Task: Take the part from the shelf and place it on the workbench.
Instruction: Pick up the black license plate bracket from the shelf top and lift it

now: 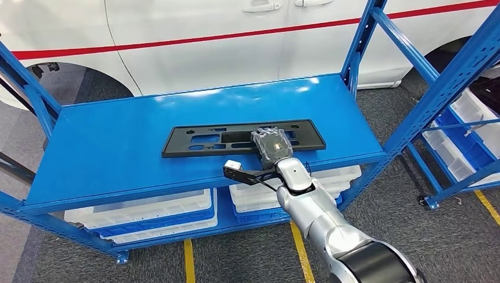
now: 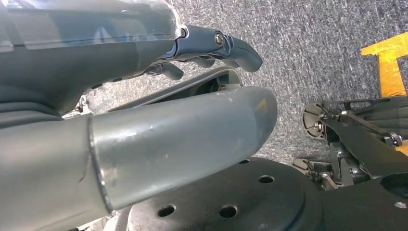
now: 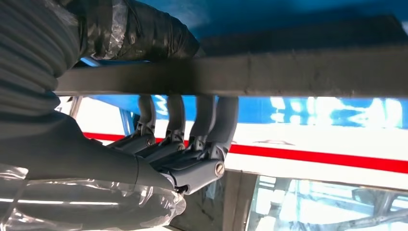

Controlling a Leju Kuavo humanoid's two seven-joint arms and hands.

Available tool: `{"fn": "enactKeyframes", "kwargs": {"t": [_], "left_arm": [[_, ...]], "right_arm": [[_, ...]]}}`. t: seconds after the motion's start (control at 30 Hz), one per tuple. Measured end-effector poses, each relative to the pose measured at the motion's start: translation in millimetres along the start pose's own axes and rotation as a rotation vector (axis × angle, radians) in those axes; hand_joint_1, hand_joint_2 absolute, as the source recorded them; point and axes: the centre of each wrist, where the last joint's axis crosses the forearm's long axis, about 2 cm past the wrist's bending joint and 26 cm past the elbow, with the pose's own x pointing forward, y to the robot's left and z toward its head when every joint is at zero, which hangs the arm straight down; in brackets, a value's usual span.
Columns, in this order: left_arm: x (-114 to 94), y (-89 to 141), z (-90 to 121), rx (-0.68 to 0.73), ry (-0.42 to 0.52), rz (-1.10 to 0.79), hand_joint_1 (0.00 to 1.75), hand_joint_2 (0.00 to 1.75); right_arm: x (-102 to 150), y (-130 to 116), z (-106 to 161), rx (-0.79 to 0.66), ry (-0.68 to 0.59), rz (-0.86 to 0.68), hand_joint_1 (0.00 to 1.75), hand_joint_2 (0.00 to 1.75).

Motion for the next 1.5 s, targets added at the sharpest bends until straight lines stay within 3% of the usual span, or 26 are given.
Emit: {"fn": "enactKeyframes", "kwargs": {"t": [0.23, 0.37, 0.97, 1.0, 1.13, 1.5], "left_arm": [[0.0, -0.1, 0.0, 0.000, 0.000, 0.000, 0.00, 0.00], [0.0, -0.1, 0.0, 0.000, 0.000, 0.000, 0.00, 0.00], [0.3, -1.9, 0.1, 0.000, 0.008, -0.019, 0.00, 0.00], [0.3, -2.1, 0.1, -0.001, 0.008, -0.020, 0.00, 0.00], [0.4, -2.4, 0.1, -0.001, 0.010, -0.021, 0.00, 0.00], [0.4, -2.5, 0.1, -0.001, 0.010, -0.023, 0.00, 0.00]], "right_arm": [[-0.9, -0.2, -0.1, -0.007, 0.003, 0.000, 1.36, 1.75], [-2.1, 1.1, 0.8, -0.002, 0.004, 0.002, 0.03, 1.75], [-2.3, 5.7, 4.5, -0.005, 0.000, 0.017, 0.00, 1.75], [-2.3, 5.7, 4.6, -0.005, -0.001, 0.018, 0.03, 1.75], [-2.1, 6.7, 5.2, 0.002, -0.003, 0.021, 1.73, 1.75], [-1.5, 10.8, 8.4, 0.023, -0.018, 0.015, 1.75, 1.75]]}}
